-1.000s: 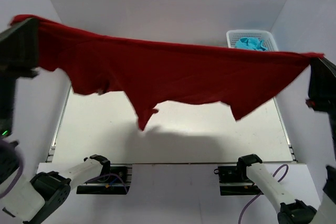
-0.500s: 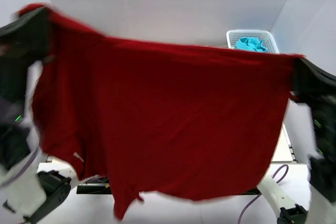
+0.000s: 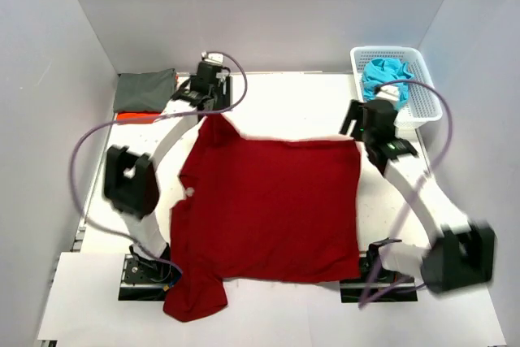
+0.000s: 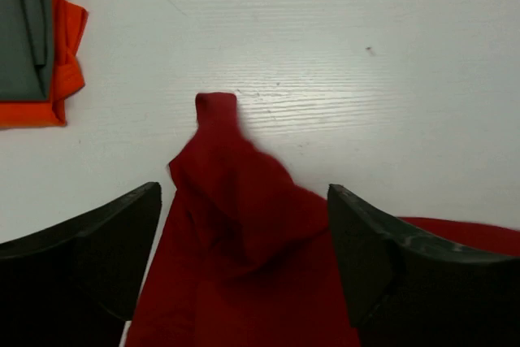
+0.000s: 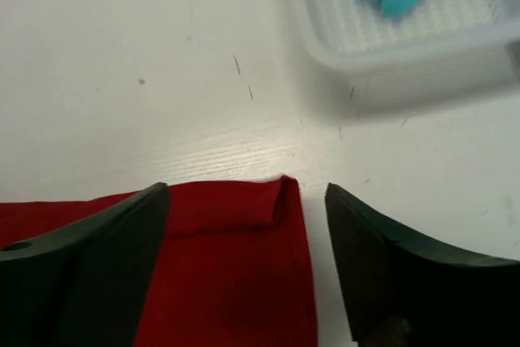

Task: Fold and stack the t-shirts
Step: Flatten out the tshirt

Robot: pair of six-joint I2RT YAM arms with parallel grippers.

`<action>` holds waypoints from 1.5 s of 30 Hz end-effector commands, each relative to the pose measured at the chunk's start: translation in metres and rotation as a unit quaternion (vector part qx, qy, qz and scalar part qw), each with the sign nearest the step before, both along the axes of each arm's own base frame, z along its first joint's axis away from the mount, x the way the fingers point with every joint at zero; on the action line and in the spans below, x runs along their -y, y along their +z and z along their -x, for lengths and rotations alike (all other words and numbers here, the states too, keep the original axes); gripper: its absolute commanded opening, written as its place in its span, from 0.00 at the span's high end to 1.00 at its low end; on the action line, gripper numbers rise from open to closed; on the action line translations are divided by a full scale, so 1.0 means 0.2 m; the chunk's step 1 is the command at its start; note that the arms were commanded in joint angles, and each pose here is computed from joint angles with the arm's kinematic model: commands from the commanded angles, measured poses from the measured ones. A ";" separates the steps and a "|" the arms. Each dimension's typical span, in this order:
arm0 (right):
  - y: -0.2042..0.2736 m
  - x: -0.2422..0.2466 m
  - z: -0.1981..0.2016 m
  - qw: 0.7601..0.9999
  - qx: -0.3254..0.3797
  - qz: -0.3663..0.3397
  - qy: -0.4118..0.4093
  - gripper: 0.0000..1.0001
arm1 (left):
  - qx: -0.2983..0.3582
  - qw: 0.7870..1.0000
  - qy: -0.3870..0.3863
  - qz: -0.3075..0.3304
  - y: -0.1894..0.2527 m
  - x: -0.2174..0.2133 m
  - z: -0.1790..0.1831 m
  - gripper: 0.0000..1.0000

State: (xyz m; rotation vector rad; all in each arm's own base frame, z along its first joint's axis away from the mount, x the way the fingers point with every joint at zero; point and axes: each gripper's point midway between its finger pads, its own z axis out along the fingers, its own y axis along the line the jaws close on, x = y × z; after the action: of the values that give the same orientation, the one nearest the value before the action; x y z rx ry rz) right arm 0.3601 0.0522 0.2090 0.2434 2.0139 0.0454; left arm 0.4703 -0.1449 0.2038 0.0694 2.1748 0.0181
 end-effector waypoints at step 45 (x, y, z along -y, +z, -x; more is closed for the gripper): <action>-1.02 -0.25 -0.19 0.935 -0.348 -0.064 0.013 0.10 | -0.253 0.950 0.159 0.091 -0.96 -0.32 0.15 0.00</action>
State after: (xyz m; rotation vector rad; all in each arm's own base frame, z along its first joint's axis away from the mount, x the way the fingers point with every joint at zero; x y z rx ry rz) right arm 0.3883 0.1359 0.0264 0.2462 2.6877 0.2989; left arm 0.4170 -0.0649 0.0189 -0.4937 2.6709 0.0715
